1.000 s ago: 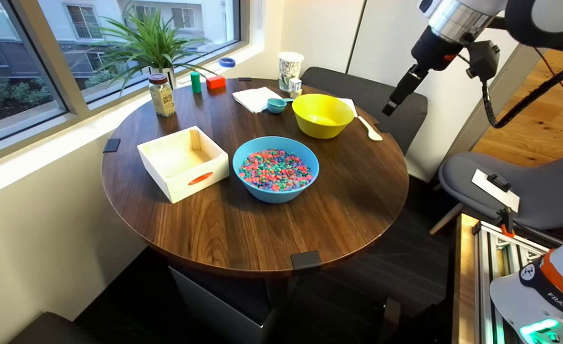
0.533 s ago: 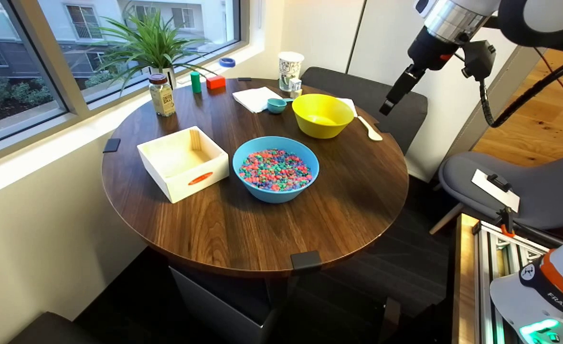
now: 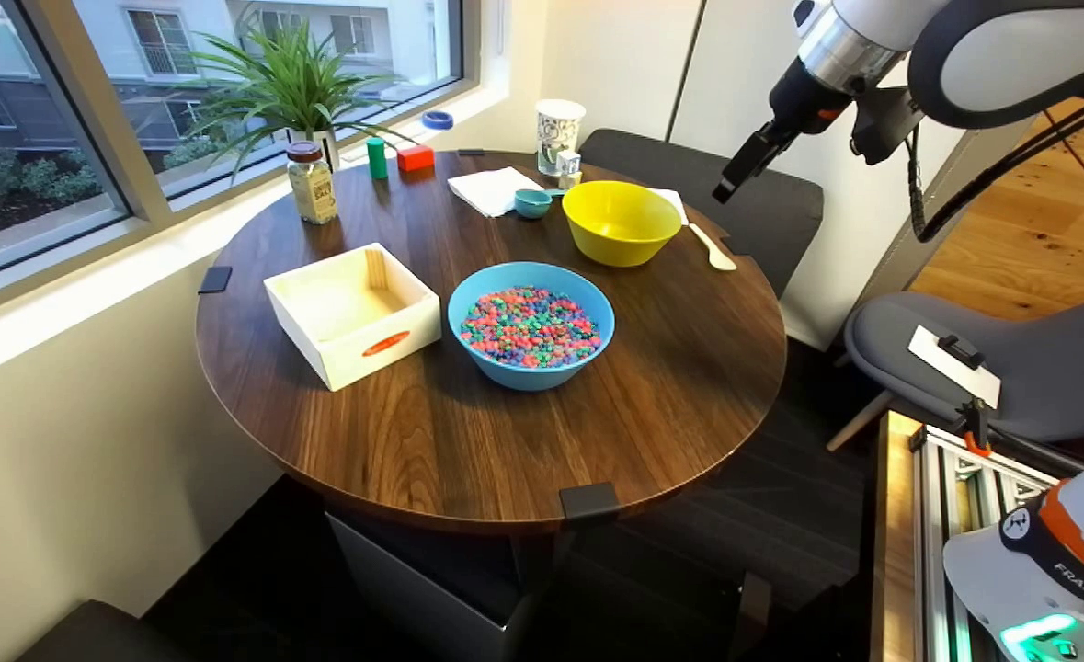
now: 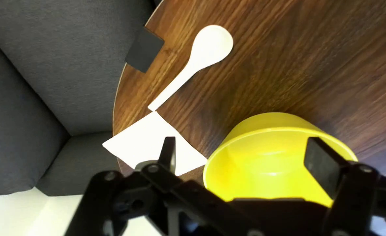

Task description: Flip the yellow bowl over

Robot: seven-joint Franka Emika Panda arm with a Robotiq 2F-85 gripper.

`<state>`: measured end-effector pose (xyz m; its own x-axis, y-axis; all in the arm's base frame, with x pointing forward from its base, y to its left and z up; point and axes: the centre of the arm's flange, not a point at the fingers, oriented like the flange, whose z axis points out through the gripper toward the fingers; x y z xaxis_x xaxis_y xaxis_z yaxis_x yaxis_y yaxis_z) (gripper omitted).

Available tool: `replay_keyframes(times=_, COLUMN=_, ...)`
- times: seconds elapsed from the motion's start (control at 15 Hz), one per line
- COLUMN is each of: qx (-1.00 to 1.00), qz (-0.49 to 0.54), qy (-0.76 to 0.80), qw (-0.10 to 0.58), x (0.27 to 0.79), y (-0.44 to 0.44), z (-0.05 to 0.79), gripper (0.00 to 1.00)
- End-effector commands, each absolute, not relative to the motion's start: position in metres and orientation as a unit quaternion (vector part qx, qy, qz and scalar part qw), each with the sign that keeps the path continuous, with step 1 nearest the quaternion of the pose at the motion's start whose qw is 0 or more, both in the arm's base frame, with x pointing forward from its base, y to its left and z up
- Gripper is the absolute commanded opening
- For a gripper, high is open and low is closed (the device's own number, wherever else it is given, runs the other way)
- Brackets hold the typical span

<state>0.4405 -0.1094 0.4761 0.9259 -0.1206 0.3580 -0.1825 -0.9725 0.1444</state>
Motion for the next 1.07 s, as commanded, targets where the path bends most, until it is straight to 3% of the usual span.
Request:
replay_keyframes(times=0.0, qx=0.972, qz=0.19, qy=-0.105, qw=0.093, x=0.458, y=-0.117, z=0.456, gripper=1.0)
replay_keyframes(times=1.0, qx=0.958, qz=0.225, qy=-0.171, qw=0.056, x=0.507, y=-0.153, z=0.421, gripper=1.0)
